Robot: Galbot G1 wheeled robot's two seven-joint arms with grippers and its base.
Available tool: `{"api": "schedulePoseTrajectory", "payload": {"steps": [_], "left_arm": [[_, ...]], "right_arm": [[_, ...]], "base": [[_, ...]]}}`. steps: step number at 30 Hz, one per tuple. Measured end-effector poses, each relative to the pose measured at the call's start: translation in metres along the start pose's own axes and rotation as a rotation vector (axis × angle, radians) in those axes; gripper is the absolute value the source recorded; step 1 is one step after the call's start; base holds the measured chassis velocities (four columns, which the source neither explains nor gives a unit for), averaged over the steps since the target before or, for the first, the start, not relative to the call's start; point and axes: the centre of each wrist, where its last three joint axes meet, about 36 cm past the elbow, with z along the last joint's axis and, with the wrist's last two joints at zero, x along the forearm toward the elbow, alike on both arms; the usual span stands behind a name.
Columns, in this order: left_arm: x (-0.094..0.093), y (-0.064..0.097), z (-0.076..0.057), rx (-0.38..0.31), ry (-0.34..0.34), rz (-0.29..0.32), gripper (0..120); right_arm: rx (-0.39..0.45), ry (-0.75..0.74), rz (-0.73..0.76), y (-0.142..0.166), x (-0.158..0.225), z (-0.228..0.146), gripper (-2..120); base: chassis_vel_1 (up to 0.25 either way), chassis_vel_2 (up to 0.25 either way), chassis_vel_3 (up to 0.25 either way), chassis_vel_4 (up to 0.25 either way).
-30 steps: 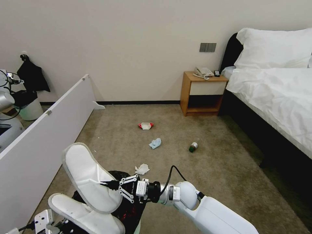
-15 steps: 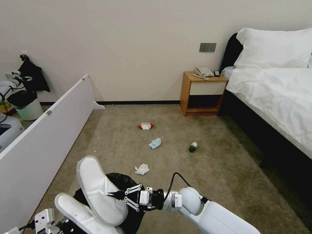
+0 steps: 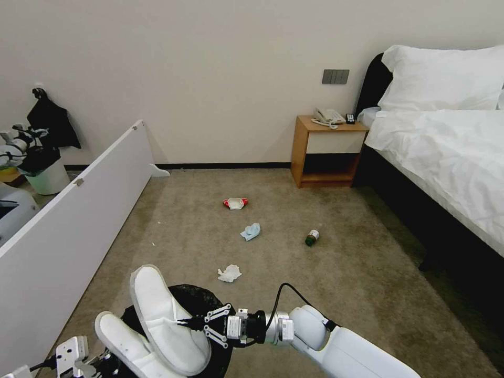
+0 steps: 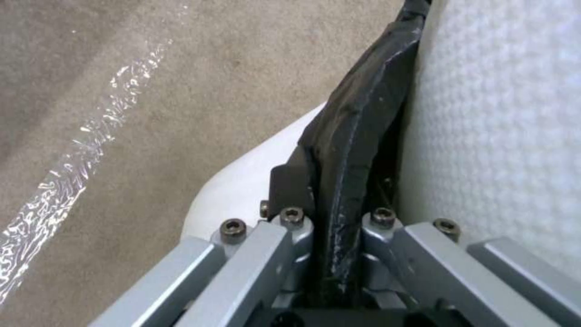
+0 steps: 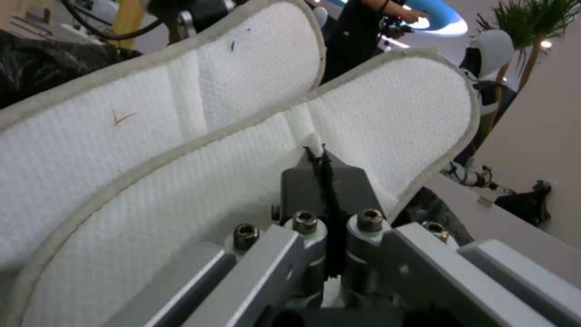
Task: Pick up the trash bin, then pick up the garbage from the floor and place it into the trash bin.
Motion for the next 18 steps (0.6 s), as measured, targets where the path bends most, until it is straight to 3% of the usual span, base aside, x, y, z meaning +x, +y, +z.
{"api": "schedulePoseTrajectory", "payload": {"steps": [10, 11, 14, 18], "left_arm": [[0.0, 0.0, -0.001, 0.006, 0.006, 0.003, 3], [0.0, 0.0, -0.001, 0.006, 0.006, 0.003, 3], [0.0, 0.0, -0.001, 0.006, 0.006, 0.003, 3], [0.0, 0.0, -0.002, 0.004, 0.006, 0.007, 3]], "right_arm": [[0.004, -0.003, 0.014, 0.0, 0.001, 0.0, 1], [0.004, 0.0, 0.026, 0.0, 0.002, -0.001, 7], [0.004, 0.001, 0.029, -0.001, 0.002, -0.002, 10], [0.008, 0.015, 0.053, 0.0, 0.01, -0.007, 30]], "base": [[0.0, 0.0, 0.0, 0.0], [0.0, 0.0, 0.0, 0.0], [0.0, 0.0, 0.0, 0.0], [0.0, 0.0, 0.0, 0.0]]}}
